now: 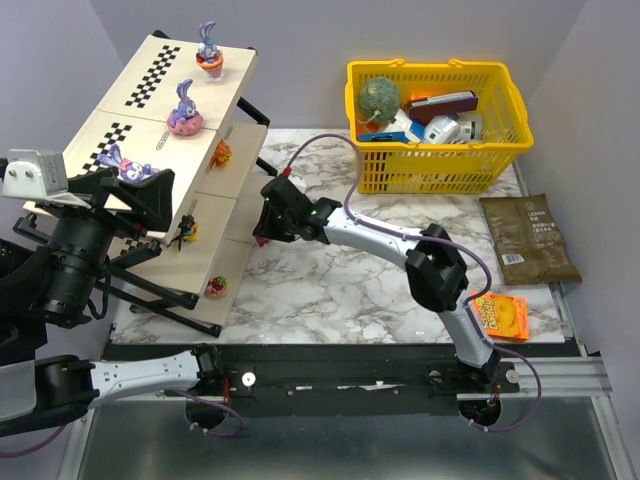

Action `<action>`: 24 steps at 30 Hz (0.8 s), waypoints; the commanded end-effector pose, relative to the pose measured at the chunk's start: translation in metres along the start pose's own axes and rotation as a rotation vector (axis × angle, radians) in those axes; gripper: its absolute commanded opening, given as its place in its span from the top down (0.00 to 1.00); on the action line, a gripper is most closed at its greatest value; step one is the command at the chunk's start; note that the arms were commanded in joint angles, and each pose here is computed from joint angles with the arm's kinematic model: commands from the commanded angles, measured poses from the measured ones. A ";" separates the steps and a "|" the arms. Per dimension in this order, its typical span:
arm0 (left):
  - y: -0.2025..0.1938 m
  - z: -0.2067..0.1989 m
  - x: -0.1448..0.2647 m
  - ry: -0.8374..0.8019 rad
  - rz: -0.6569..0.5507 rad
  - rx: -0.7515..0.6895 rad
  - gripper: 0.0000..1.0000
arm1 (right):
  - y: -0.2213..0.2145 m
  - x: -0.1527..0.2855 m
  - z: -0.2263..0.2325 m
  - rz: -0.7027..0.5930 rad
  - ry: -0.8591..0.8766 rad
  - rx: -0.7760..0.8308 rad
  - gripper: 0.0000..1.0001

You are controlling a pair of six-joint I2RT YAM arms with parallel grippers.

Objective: Place and organize the plastic toys onto the shelf

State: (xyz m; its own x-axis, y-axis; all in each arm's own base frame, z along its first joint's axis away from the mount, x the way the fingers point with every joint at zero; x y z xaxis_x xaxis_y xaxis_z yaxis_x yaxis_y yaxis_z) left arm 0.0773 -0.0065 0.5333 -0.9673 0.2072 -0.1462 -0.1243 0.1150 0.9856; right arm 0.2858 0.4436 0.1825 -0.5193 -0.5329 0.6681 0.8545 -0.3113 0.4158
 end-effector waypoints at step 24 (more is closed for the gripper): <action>0.009 0.003 -0.002 0.031 0.001 -0.031 0.01 | -0.034 -0.056 0.036 0.042 0.165 0.119 0.99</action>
State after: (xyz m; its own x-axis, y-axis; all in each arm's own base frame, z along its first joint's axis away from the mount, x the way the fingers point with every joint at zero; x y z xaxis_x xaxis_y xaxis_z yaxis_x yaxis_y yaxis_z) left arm 0.0763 -0.0027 0.5432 -0.9670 0.1992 -0.1588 -0.1367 0.1199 0.9833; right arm 0.2825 0.5022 0.1510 -0.4779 -0.6189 0.6233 0.8692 -0.2305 0.4375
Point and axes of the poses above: each gripper's point midway between its finger pads, its own x axis back along the fingers, its own z axis along the line the jaws close on, y = z × x, the point moved 9 cm from there along x, back along the fingers, and after that the axes turned 7 degrees about -x, right-handed, at the moved point
